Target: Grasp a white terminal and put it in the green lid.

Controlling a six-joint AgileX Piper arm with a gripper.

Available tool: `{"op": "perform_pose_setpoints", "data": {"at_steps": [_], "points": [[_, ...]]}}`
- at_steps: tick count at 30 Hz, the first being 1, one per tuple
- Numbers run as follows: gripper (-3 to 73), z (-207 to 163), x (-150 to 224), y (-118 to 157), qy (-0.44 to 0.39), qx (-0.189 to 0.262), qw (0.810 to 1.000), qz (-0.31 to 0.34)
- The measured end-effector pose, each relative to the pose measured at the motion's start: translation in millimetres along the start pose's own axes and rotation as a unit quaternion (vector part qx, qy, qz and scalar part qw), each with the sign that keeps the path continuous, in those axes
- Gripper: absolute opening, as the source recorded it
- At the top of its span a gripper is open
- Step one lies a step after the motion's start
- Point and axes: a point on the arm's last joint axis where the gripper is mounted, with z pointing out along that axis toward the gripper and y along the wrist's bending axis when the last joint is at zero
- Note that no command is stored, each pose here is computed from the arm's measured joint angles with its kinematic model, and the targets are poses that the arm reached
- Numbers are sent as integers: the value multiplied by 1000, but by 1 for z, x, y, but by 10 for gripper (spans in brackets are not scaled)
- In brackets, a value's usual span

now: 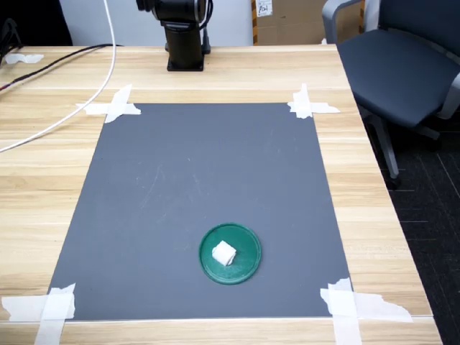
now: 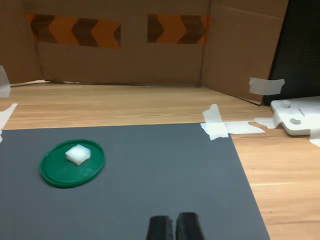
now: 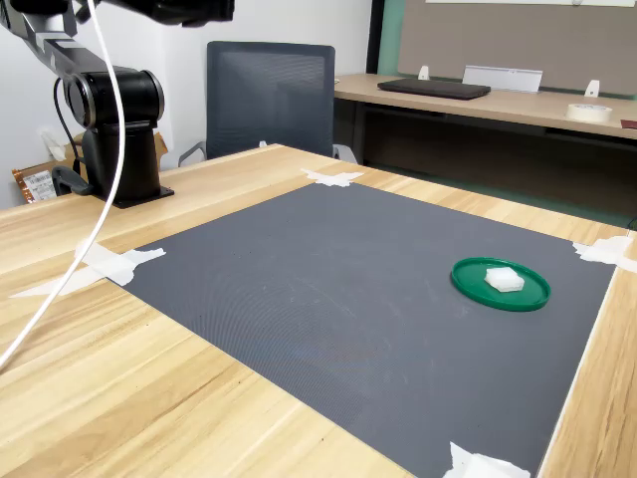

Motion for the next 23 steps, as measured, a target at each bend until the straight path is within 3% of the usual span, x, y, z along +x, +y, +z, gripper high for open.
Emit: {"op": "perform_pose_setpoints", "data": {"at_steps": [12, 23], "points": [[-28, -3, 50, 4, 26, -2, 1000, 5], [-28, -4, 51, 4, 25, -2, 1000, 4]]}}
